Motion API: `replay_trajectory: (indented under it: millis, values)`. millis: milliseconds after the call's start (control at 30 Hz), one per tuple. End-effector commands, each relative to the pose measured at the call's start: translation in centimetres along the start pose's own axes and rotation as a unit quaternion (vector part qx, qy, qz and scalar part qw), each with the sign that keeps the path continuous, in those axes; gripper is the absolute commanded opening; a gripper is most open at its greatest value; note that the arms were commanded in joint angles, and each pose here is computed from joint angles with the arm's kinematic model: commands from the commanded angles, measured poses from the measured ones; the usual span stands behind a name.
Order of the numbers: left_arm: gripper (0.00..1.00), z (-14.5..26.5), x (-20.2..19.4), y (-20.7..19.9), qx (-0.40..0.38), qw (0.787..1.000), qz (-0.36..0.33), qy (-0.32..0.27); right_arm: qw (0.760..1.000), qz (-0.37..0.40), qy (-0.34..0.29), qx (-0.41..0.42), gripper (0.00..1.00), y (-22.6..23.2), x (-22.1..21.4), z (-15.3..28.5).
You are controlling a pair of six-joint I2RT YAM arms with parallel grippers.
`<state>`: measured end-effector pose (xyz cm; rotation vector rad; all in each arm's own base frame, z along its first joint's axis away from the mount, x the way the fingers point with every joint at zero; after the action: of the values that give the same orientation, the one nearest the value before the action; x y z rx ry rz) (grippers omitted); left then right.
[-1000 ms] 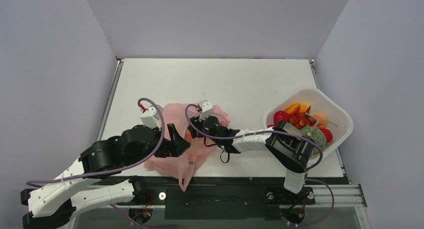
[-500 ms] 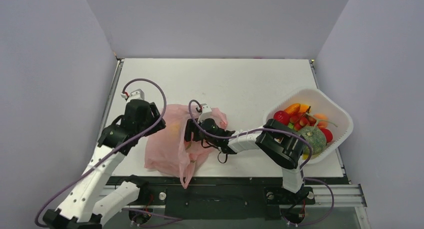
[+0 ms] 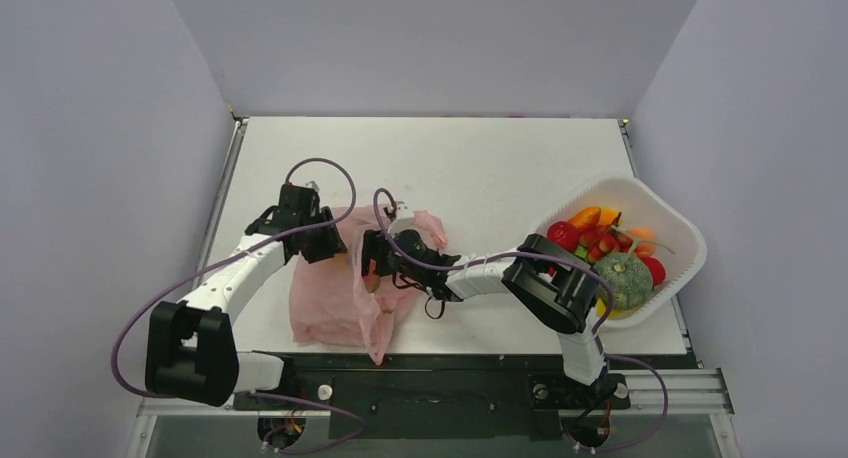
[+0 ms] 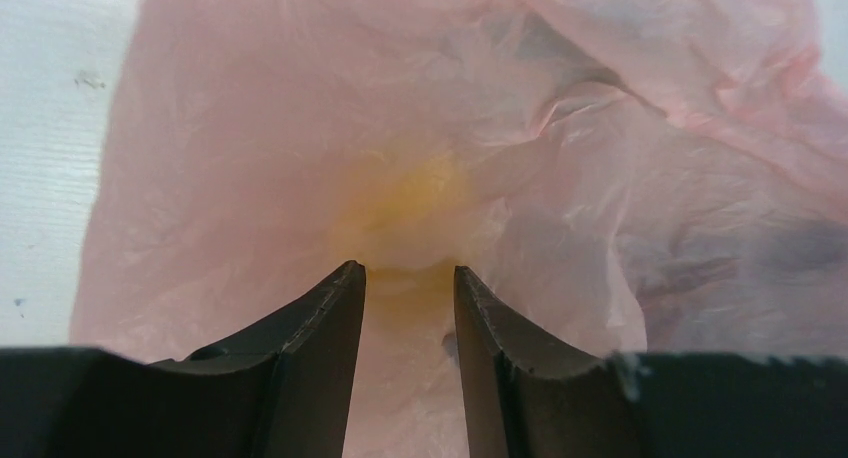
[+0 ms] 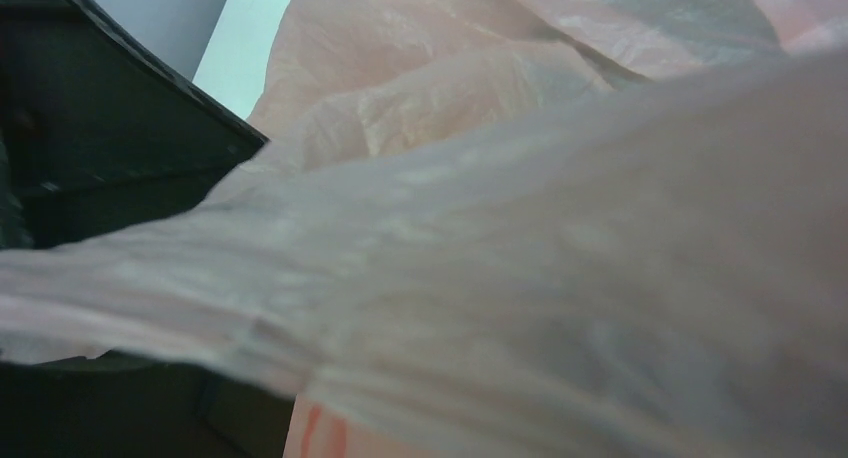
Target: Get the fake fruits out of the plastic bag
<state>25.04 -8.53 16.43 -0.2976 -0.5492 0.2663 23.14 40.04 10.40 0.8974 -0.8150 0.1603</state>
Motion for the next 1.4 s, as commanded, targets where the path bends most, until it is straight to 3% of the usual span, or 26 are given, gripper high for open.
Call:
replay_trajectory:
  millis: [0, 467, 733, 1100, 1367]
  values:
    - [0.35, -2.0, -0.6, 0.4, -0.017, 1.000, -0.010, 0.016, 1.000, 0.006, 0.007, 0.013, 0.67, 0.8, -0.1, -0.9]
    - [0.30, -6.5, -3.0, -0.1, -0.106, 0.989, -0.019, 0.098, 0.997, 0.064, 0.017, -0.045, 0.69, 0.3, -1.1, -1.6]
    - [0.29, -7.4, -4.5, 0.7, -0.107, 0.986, -0.022, 0.123, 0.991, 0.069, -0.018, -0.113, 0.73, -0.6, 0.2, -2.1]
    - [0.29, -6.0, -3.0, -0.1, -0.103, 0.988, -0.020, 0.113, 0.977, 0.137, -0.047, -0.159, 0.78, -1.8, 1.2, -2.8]
    - [0.34, -3.5, 2.1, -1.5, -0.102, 0.993, -0.030, 0.043, 0.984, 0.117, -0.039, -0.129, 0.77, -2.1, 2.2, 0.2]
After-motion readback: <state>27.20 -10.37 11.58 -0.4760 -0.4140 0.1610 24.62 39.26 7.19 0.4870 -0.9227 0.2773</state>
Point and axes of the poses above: each gripper's point midway between its finger pads, its own z axis back along the fingers, its own y axis along the line the jaws close on, x = y × z, the point moved 8 cm from there along z, back along the fingers, and after that the axes turned 3 degrees about -z, right-handed, at the moved point
